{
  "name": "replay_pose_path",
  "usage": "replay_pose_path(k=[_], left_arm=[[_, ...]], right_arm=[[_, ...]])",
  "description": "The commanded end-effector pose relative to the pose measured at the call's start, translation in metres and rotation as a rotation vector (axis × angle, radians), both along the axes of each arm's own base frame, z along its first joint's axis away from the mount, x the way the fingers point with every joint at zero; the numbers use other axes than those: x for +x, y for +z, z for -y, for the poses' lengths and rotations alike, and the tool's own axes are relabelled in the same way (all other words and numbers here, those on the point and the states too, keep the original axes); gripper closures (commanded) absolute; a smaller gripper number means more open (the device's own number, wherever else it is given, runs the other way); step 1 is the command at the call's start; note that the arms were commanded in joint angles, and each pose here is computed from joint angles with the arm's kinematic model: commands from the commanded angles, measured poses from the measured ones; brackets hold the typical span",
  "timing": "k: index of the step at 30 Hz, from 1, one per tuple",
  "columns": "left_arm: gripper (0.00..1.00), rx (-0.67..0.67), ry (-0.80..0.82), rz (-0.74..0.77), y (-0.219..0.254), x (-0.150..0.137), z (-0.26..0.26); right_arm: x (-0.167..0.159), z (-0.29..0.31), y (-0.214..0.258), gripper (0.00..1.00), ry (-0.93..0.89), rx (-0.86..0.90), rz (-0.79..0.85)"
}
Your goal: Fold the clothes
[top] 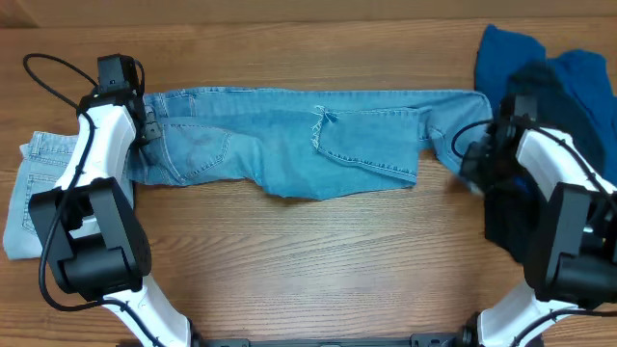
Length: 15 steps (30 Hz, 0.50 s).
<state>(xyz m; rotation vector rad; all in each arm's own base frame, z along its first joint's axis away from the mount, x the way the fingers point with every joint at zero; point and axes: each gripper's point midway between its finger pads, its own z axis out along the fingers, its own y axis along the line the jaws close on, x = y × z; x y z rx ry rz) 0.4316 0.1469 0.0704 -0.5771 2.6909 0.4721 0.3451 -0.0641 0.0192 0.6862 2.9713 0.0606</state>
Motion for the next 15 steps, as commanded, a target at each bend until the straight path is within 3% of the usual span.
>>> replay_pose_path(k=[1,4,6,11,15], left_arm=[[0.89,-0.009,-0.012,0.024,0.01,0.002,0.001],[0.89,-0.008,-0.012,0.023,0.01,0.002,0.001],[0.89,-0.009,-0.013,0.023,0.01,0.002,0.001],[0.89,-0.009,-0.013,0.022,0.01,0.002,0.001],[0.89,-0.009,-0.012,0.022,0.01,0.002,0.001]], right_arm=[[0.021,0.065,0.084,0.96,-0.17,-0.266,0.142],[0.029,0.131,0.16,0.96,-0.283,-0.503,0.266],[0.043,0.147,0.175,0.96,-0.246,-0.546,0.332],[0.055,0.154,0.175,0.96,-0.176,-0.592,0.347],[0.048,0.152,0.128,0.96,-0.144,-0.549,0.202]])
